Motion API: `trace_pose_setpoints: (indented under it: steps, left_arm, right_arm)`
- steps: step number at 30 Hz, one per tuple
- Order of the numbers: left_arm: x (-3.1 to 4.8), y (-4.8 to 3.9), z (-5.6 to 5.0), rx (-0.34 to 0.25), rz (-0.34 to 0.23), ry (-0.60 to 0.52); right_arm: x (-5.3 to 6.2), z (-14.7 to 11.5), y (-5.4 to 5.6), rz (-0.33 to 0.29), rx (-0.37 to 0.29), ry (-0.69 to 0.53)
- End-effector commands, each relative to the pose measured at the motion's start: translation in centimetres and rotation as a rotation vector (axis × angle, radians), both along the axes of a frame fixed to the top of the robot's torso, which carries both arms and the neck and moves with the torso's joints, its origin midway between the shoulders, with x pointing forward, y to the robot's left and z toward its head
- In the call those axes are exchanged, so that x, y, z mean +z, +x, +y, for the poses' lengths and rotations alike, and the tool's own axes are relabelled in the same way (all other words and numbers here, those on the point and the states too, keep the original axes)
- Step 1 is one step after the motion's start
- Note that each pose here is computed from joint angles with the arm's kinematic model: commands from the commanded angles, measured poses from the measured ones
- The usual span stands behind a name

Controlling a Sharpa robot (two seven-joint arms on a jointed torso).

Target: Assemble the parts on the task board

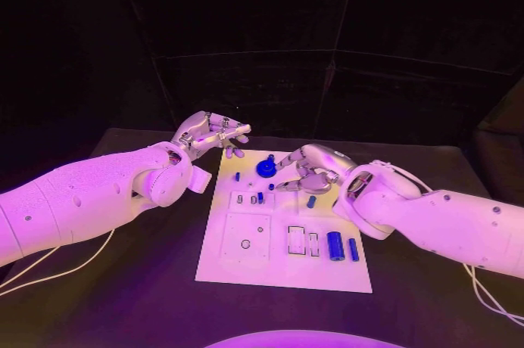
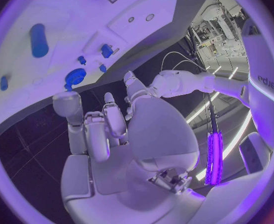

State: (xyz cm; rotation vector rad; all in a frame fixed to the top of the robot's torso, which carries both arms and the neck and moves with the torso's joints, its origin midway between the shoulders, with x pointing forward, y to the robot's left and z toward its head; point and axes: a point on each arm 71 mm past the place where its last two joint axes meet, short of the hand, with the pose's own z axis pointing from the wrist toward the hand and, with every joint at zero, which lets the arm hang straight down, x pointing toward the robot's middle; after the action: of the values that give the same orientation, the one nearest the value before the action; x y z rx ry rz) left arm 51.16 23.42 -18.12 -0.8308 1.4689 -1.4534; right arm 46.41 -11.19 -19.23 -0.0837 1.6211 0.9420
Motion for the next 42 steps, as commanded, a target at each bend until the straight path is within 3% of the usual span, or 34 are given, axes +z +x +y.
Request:
trace_pose_setpoints:
  steps: [1, 5, 9, 13, 17, 21, 26, 33, 42]
  left_arm:
    - [-0.3, 0.06, -0.3, -0.061, 0.03, 0.262]
    - [-0.76, 0.08, -0.7, -0.149, 0.141, 0.49]
    - [-0.81, 0.36, -1.1, -0.19, 0.232, 0.733]
    - [-0.72, 0.71, -1.5, -0.188, 0.292, 0.919]
    - [-0.73, 1.21, -2.1, -0.178, 0.329, 1.035]
    - [-0.94, 1.4, -3.3, -0.194, 0.365, 1.127]
    - [-1.19, 1.61, -4.6, -0.214, 0.372, 1.207]
    - [-1.46, 1.95, -5.9, -0.225, 0.369, 1.246]
    - [-2.42, 2.02, -7.4, -0.261, 0.379, 1.287]
  right_arm:
    - [1.3, -2.2, 0.0, 0.145, 0.009, 0.199]
    - [2.4, -5.3, 0.7, 0.175, -0.053, 0.241]
    - [3.3, -7.9, 1.2, 0.172, -0.109, 0.254]
    - [3.6, -9.5, 1.8, 0.169, -0.155, 0.269]
    - [3.7, -10.2, 2.2, 0.17, -0.178, 0.278]
    - [3.8, -10.3, 2.4, 0.171, -0.192, 0.281]
    - [3.7, -10.4, 2.7, 0.173, -0.204, 0.279]
    - [3.6, -10.4, 2.9, 0.177, -0.223, 0.276]
    - [3.6, -10.3, 3.1, 0.178, -0.232, 0.272]
